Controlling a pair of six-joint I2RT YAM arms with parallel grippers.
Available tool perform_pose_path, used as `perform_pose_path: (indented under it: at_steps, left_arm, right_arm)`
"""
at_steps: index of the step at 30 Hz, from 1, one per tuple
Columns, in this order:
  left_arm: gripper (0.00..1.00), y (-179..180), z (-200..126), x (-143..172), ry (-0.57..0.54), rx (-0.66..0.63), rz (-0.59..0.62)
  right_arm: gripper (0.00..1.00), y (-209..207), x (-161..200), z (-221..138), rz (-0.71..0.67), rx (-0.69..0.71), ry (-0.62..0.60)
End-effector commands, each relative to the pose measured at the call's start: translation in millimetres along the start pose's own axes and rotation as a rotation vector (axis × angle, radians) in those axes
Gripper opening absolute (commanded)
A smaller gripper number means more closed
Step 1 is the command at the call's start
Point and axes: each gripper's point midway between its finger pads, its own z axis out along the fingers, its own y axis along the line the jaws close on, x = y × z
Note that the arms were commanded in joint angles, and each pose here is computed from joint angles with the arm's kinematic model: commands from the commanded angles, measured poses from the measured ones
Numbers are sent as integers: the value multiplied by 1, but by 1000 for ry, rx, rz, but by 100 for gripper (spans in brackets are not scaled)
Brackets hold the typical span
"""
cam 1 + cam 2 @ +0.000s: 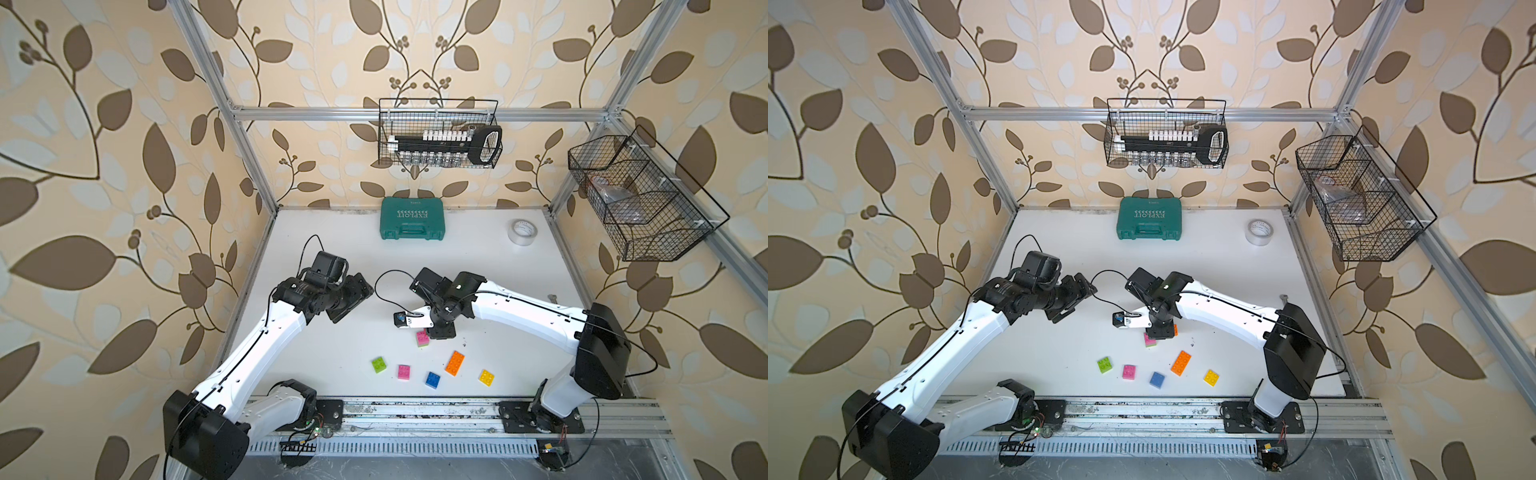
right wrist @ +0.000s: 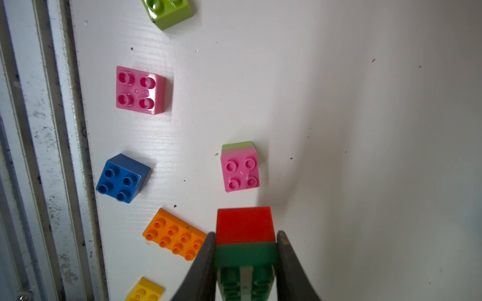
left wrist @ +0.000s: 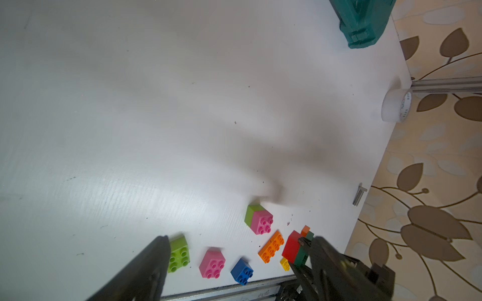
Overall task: Assemble the letter r with lego
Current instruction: Assemble the lego brick with the lego brick.
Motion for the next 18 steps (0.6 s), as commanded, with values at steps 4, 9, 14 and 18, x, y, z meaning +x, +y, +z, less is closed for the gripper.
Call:
perform_pose_path:
  at_steps: [4,9,14,18]
  left_arm:
    - [95,1,-48,-3,-130,60,106]
    - [99,2,-79,-4,-203,53,225]
    - [99,5,-102,-3,-275,78,295]
    - [99,8,-117,1,-338,128,326]
  right_arm:
    - [0,-1,-5,7,-20,3,73]
    - [0,-3,-14,14,3,-15,117]
    - [0,0,-15,24,-22,-28,160]
    - [0,4,-11,29,-52,-26,204]
